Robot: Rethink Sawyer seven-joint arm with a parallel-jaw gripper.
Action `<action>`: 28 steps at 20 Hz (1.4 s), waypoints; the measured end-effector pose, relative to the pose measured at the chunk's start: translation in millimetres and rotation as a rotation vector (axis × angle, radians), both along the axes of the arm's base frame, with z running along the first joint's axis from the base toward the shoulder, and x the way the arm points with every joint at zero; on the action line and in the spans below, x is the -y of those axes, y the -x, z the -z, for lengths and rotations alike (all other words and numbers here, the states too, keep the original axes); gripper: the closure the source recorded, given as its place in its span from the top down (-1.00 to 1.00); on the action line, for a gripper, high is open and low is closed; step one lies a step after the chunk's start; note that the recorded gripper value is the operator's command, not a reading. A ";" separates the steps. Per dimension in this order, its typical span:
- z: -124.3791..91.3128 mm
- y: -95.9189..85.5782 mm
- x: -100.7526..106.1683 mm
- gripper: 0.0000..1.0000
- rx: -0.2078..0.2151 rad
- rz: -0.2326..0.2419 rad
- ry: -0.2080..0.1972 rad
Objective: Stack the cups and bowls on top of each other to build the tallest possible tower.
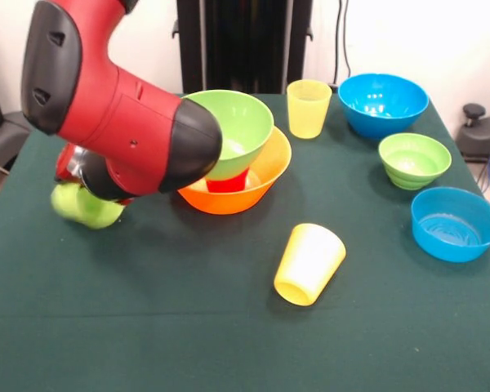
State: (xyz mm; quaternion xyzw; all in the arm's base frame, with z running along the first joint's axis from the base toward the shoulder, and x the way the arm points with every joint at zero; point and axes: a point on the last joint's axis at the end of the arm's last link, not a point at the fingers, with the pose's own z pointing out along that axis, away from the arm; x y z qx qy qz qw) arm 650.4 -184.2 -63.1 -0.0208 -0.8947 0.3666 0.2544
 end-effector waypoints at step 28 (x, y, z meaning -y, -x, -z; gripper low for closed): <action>-21.3 -20.7 40.0 -1.00 0.362 0.082 -0.219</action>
